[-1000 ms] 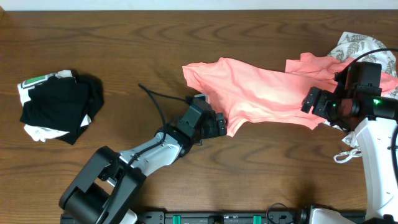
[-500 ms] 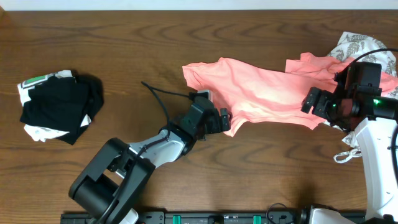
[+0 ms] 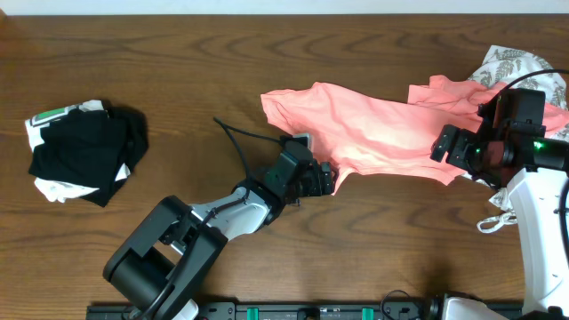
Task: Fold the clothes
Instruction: 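Grasp the shirt's left end with the left gripper and pull it left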
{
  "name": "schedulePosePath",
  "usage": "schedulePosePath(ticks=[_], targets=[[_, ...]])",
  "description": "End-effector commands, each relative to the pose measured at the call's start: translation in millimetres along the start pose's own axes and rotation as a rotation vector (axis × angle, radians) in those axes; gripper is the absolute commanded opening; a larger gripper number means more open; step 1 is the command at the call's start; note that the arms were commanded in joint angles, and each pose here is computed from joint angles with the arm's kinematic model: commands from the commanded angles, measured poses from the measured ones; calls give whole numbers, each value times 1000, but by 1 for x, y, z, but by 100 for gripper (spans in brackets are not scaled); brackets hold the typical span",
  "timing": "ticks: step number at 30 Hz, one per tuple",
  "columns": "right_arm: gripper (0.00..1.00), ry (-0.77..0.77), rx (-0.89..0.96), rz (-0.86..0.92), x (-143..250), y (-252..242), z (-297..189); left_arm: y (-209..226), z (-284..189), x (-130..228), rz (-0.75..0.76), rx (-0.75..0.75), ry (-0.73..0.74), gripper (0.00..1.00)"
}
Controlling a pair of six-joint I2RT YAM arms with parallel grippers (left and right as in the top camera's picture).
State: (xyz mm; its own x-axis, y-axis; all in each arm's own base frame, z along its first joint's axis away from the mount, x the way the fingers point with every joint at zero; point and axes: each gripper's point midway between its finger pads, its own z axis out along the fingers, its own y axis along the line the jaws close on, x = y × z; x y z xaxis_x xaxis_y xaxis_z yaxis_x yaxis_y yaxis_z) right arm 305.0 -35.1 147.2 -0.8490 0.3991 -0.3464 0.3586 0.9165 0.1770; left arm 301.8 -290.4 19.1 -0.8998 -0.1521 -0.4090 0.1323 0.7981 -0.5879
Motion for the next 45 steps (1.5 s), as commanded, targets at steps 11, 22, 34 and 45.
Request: schedulePosePath(ticks=[11, 22, 34, 45], targets=[[99, -14, -27, -11, -2, 4, -6, 35, 14, 16, -16, -116, 14, 24], [99, -14, -26, -11, -2, 4, -6, 25, 2, -7, 20, -78, -43, 6], [95, 0, -23, -17, 1, 3, -6, 18, -97, -60, 87, -105, -170, 6], [98, 23, -17, -19, 7, 1, -6, 96, -170, -90, -58, -314, -272, 6]])
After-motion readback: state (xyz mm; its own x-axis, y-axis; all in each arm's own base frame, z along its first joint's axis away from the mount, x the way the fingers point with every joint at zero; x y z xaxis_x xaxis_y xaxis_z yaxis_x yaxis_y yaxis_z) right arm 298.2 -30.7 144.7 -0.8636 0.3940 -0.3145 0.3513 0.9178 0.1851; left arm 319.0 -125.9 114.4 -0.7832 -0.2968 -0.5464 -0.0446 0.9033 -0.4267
